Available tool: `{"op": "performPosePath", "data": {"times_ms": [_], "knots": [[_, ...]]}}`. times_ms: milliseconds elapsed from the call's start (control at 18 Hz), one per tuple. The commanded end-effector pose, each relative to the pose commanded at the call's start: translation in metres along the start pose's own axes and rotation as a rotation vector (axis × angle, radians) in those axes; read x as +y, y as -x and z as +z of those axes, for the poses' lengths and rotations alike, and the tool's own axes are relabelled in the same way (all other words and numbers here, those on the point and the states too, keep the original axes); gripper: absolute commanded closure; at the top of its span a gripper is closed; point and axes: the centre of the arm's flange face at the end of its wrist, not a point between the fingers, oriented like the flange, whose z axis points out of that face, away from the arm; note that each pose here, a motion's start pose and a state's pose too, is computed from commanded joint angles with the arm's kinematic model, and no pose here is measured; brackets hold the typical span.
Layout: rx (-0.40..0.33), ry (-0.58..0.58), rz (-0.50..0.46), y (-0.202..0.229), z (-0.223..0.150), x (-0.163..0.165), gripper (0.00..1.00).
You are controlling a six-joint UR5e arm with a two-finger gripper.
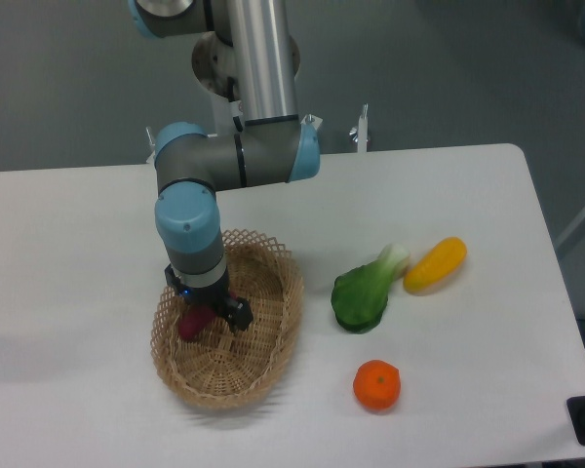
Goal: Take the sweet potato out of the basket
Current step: 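Lower the gripper into the basket around the purple sweet potato, then close the gripper on the purple sweet potato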
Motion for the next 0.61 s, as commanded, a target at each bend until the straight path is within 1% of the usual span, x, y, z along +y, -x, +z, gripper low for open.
{"op": "performPosePath", "data": {"times_ms": [56,167,222,389,500,611], "knots": [[-0.001,-0.001,0.000,0.0004,-0.0006,-0.0004,0.37],[0.001,0.001,0.005,0.0002,-0.0003,-0.0002,0.55],[-0.003,0.003,0.006,0.0005,-0.0012,0.0001,0.60],[-0.007,0.002,0.011,0.0014,-0.0024,-0.0006,0.68],[-0.009,0.000,0.011,0.0018,-0.0039,-0.0010,0.71],[-0.012,-0.004,0.012,0.0029,-0.0056,-0.0023,0.72]]}}
